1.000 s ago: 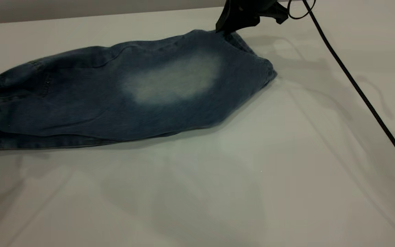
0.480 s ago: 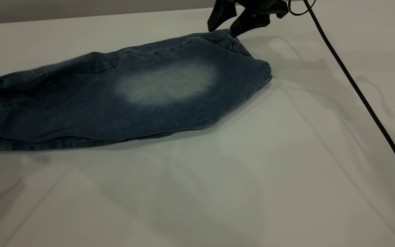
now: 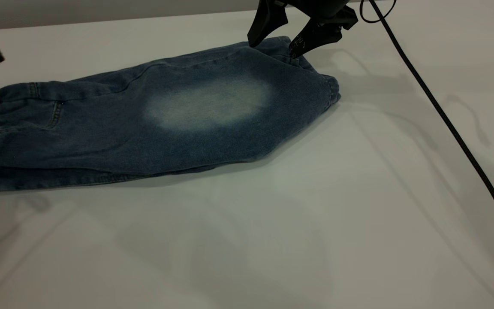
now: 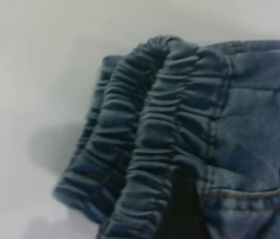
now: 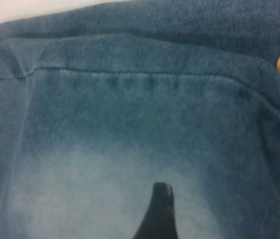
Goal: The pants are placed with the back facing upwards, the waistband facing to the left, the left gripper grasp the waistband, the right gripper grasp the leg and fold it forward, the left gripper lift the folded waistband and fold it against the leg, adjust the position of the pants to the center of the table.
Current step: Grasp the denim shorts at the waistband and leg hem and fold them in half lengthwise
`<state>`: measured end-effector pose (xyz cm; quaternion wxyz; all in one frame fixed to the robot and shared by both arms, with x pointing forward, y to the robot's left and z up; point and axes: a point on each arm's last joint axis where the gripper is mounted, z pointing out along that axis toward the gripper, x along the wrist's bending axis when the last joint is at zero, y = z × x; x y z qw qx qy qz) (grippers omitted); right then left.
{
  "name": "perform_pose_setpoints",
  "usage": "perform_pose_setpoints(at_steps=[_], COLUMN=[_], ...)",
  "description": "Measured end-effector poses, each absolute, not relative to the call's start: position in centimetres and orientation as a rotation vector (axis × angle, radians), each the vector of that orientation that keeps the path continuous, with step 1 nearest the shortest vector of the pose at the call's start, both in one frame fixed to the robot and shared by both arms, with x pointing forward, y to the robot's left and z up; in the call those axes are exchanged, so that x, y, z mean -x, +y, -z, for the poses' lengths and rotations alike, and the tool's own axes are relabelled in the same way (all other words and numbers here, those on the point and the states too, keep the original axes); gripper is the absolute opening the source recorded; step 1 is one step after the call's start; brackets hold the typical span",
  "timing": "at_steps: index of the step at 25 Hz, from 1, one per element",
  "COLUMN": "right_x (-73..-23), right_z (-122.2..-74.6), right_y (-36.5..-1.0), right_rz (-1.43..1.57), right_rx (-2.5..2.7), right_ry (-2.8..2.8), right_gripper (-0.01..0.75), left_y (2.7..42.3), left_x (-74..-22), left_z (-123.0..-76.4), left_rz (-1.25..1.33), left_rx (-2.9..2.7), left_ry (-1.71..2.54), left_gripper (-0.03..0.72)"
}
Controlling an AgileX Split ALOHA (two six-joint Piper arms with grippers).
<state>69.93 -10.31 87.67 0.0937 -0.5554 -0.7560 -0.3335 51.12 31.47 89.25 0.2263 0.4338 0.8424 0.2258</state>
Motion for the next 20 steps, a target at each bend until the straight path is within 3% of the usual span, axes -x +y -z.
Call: perform_pose_setpoints(at_steps=[14, 20], right_x=[-69.5, -69.6], right_z=[-87.9, -88.0], right_y=[-9.9, -9.8], right_rz=[0.999, 1.021], right_rx=[1.584, 1.563], right_ry=[-2.199, -2.207], right_gripper=[0.581, 0.581], left_y=[41.3, 41.6], left_x=[-49.5, -50.2], left_z=[-90.1, -89.1], left_rz=[-0.300, -0.203], left_rx=[-1.145, -1.302], left_ry=[2.384, 2.297], left_gripper=[0.505, 0.505])
